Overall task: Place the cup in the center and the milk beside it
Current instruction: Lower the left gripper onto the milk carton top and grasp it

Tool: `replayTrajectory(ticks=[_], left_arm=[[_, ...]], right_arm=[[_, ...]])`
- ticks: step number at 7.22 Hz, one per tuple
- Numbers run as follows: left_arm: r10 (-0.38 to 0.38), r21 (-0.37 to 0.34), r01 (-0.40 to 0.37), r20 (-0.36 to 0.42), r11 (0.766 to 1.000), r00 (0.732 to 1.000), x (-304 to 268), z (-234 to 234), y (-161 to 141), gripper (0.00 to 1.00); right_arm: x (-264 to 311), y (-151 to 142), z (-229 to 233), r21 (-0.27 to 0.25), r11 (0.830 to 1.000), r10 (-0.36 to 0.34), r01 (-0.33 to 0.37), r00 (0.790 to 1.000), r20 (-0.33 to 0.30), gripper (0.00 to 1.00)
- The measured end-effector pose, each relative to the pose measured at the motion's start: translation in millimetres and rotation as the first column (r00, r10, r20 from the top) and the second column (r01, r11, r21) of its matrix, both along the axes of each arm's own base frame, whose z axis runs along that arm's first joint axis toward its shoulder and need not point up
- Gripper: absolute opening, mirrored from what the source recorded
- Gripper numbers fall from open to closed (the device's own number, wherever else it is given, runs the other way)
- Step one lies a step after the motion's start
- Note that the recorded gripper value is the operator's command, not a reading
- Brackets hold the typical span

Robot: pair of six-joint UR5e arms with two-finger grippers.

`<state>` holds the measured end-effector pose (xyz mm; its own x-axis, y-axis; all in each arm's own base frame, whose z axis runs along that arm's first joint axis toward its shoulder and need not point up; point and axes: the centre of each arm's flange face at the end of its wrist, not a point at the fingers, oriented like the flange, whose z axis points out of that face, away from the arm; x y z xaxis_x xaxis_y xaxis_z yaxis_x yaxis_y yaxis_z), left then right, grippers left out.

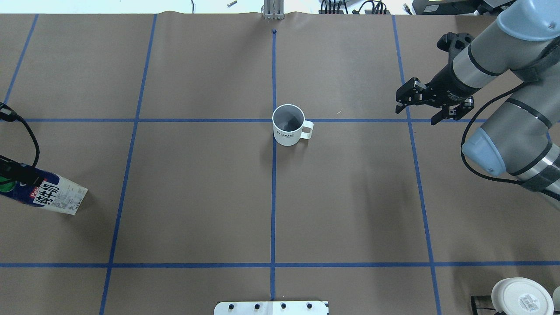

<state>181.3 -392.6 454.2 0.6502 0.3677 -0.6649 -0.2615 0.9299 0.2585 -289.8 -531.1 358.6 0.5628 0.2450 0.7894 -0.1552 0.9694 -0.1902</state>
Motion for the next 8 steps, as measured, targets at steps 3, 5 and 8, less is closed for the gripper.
replayTrajectory(ticks=[3, 5, 8], left_arm=[[0.001, -0.002, -0.001, 0.001, 1.0, 1.0, -0.9, 0.6, 1.4, 0.0], [-0.002, 0.0, 0.002, -0.002, 1.0, 1.0, -2.3, -2.1, 1.5, 0.0], [-0.02, -0.043, 0.015, -0.1, 0.999, 0.995, -27.9, -29.9, -1.0, 0.0]], right_arm=[[-4.3, 1.2, 0.7, 0.003, 1.0, -0.003, 0.003, 1.0, -0.006, 1.0], [-4.7, 1.5, 0.1, 0.004, 1.0, -0.004, 0.004, 1.0, -0.005, 1.0], [2.0, 1.7, -7.2, 0.013, 1.0, 0.001, -0.001, 1.0, 0.008, 1.0]])
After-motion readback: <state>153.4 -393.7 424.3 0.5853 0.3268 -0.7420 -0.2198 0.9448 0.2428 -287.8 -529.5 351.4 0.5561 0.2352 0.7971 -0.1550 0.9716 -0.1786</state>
